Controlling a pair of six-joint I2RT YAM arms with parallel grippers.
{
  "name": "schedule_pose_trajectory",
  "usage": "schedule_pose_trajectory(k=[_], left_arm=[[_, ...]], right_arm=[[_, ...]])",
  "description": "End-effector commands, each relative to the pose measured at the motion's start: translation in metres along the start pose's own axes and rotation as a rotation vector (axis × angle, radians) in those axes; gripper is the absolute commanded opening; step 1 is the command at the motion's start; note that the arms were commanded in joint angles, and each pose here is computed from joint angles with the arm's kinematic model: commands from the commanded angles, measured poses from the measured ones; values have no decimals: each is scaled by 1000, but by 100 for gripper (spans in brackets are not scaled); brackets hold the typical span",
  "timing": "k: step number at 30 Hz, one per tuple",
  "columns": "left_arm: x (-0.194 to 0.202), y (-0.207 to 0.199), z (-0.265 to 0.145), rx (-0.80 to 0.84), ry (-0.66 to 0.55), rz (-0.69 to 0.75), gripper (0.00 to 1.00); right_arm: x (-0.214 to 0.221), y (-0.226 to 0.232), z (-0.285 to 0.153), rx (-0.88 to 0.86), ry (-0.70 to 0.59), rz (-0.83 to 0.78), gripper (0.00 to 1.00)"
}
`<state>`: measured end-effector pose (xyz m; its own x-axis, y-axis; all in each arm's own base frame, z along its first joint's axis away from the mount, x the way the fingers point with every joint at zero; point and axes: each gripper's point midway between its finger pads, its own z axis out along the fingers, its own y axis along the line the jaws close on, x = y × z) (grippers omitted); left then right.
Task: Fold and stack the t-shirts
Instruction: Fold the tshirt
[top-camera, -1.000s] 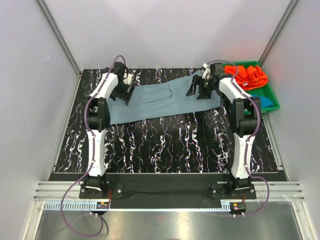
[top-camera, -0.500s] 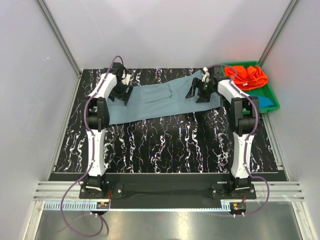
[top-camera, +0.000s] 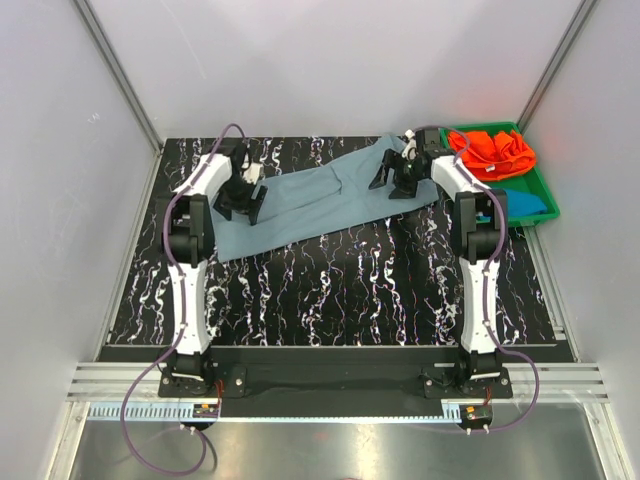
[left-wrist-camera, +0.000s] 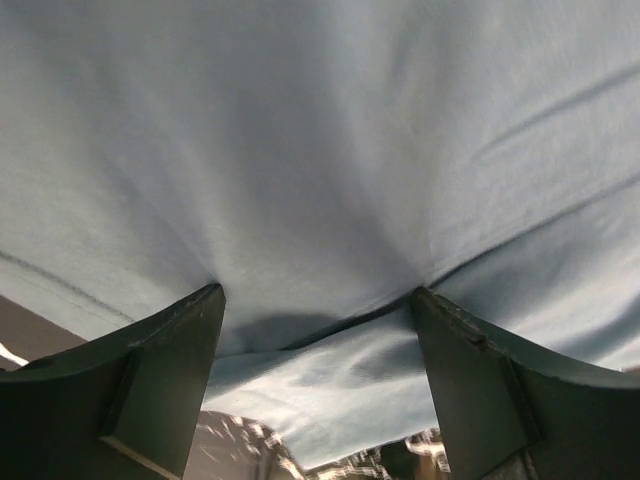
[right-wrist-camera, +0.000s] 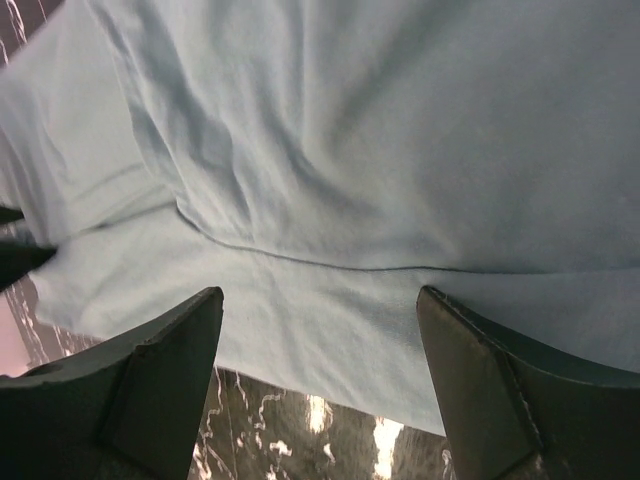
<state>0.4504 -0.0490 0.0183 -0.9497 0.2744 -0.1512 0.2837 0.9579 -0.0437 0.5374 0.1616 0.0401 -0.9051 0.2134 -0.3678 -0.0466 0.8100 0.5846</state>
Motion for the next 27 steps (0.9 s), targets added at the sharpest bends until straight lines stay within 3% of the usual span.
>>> schedule_pose_trajectory(k=[1, 12, 20, 24, 27], left_arm=[[50, -30, 9, 115, 156, -31, 82], [122, -96, -18, 177, 257, 79, 81], [174, -143, -27, 170, 285, 214, 82], [178, -154, -37, 143, 247, 278, 83], [155, -140, -47, 86, 195, 286, 83]], right_arm=[[-19, -13, 8, 19, -35, -14, 87], [-57, -9, 22, -13, -115, -48, 88], [-60, -8, 22, -19, -125, -69, 88], [-64, -4, 13, -13, -145, -101, 87], [-71, 7, -6, -5, -170, -134, 87]])
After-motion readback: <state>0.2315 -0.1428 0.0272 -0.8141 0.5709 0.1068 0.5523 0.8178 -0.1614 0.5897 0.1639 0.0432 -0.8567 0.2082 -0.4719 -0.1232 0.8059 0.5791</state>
